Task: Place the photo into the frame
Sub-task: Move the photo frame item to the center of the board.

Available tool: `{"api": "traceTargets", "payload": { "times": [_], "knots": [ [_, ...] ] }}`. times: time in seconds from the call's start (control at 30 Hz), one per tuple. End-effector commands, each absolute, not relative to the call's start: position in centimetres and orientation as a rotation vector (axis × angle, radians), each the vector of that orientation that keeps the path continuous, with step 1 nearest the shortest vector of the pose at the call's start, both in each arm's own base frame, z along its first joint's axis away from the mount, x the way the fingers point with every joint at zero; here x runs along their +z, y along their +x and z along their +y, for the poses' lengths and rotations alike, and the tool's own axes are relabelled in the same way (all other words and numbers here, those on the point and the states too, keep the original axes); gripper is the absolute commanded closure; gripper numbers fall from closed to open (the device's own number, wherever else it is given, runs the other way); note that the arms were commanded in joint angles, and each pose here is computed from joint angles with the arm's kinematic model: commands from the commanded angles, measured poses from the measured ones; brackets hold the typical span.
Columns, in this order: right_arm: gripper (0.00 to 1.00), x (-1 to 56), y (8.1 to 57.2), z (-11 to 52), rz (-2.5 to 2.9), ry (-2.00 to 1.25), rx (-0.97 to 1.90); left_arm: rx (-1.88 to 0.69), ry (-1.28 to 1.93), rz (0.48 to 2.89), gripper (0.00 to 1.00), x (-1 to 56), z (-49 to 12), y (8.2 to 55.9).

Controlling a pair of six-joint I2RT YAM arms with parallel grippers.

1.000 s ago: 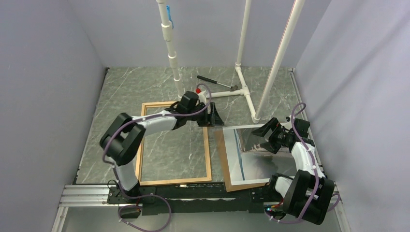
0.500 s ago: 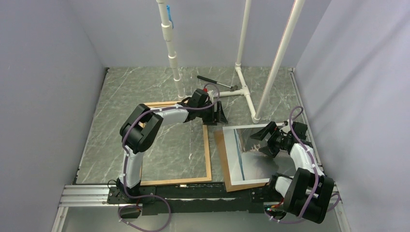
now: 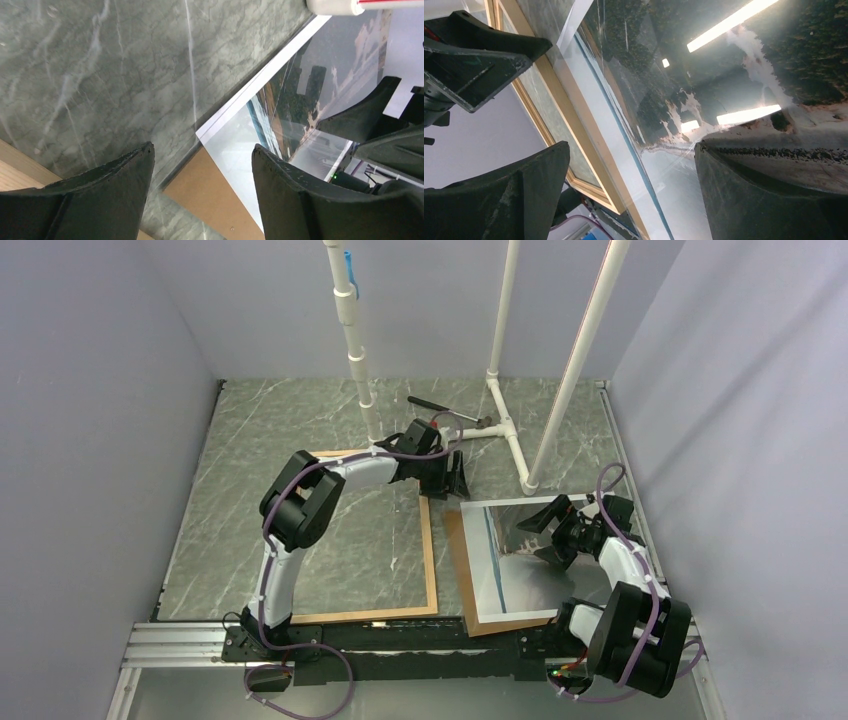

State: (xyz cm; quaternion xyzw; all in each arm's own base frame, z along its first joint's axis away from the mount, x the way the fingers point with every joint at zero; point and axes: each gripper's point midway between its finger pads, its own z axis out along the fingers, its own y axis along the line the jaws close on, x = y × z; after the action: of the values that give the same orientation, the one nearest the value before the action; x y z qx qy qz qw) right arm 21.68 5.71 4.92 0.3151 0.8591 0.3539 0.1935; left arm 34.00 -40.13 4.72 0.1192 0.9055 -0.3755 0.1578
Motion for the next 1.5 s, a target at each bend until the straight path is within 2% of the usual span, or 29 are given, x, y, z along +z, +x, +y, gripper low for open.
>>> {"api": "traceTargets", "payload": {
  "times": [0.0, 0.33, 0.8, 1.0, 1.33, 1.47],
  "knots": [
    [0.03, 3.8, 21.6, 5.5, 2.417, 0.893, 0.964, -1.128, 0.450, 2.629, 0.26, 4.7, -40.4, 32.1],
    [0.03, 4.2, 21.7, 5.5, 2.411, 0.887, 0.964, -1.240, 0.516, 2.589, 0.38, 6.6, -40.3, 29.7],
    [0.03, 4.5, 21.5, 5.9, 2.405, 0.864, 0.993, -1.230, 0.511, 2.509, 0.39, 10.1, -39.2, 28.8],
    [0.04, 4.6, 21.5, 6.0, 2.402, 0.862, 1.006, -1.196, 0.554, 2.559, 0.41, 9.7, -38.8, 27.6],
    [0.04, 5.1, 21.5, 6.3, 2.390, 0.844, 1.034, -1.302, 0.537, 2.591, 0.53, 7.9, -38.8, 26.0],
    [0.04, 5.1, 21.5, 6.4, 2.391, 0.842, 1.039, -1.327, 0.541, 2.598, 0.55, 7.6, -38.9, 25.6]
  ]
}}
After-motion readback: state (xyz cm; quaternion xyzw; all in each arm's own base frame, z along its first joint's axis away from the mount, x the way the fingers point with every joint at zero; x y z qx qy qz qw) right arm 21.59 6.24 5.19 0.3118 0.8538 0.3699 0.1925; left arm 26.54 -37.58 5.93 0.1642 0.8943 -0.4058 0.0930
